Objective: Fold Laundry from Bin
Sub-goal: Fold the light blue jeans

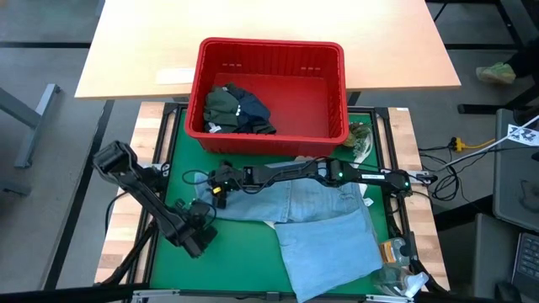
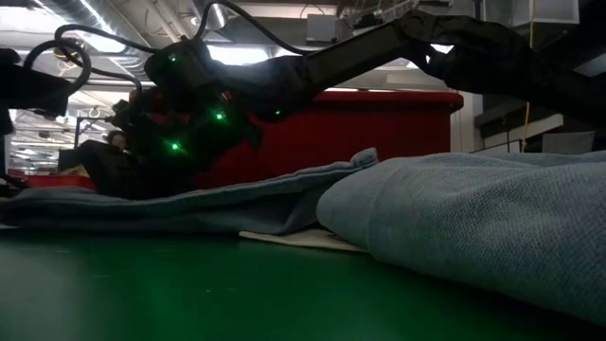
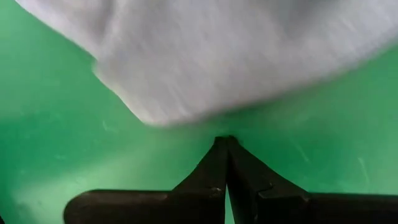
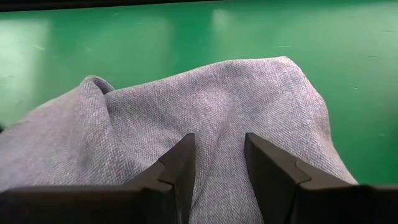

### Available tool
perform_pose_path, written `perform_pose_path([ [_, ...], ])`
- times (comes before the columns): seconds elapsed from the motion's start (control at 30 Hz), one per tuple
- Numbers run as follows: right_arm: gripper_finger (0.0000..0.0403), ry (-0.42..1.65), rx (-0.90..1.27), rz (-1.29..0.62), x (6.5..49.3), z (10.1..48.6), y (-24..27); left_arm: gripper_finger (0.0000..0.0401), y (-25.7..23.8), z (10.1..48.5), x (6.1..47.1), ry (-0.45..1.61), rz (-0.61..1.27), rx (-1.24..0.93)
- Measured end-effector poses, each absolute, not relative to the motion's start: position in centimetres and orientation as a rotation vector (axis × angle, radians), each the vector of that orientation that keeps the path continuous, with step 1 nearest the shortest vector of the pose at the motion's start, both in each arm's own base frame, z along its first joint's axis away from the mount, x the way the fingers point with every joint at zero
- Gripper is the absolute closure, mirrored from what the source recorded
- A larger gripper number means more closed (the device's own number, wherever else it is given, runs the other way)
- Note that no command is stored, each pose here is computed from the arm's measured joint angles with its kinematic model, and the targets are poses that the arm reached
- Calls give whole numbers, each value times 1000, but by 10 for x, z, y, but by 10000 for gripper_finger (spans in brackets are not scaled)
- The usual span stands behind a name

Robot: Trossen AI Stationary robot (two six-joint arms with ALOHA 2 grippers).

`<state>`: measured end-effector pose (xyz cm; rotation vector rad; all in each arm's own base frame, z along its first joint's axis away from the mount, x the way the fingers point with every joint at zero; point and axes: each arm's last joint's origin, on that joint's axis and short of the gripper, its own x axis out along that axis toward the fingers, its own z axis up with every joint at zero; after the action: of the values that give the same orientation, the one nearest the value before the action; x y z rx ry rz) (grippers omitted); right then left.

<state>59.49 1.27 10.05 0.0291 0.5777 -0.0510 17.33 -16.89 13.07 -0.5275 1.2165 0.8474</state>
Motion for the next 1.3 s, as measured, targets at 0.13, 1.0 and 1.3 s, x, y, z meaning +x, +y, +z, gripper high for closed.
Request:
perform_pose_path([
  [0.13,265,579,25,-69,595,100,10,401,-172,137,173,1252,797,-604],
  [1.0,265,583,49,7,595,100,11,401,-112,154,144,915,953,-690],
  [1.3,265,588,51,12,595,100,11,401,-106,124,140,943,853,-799],
])
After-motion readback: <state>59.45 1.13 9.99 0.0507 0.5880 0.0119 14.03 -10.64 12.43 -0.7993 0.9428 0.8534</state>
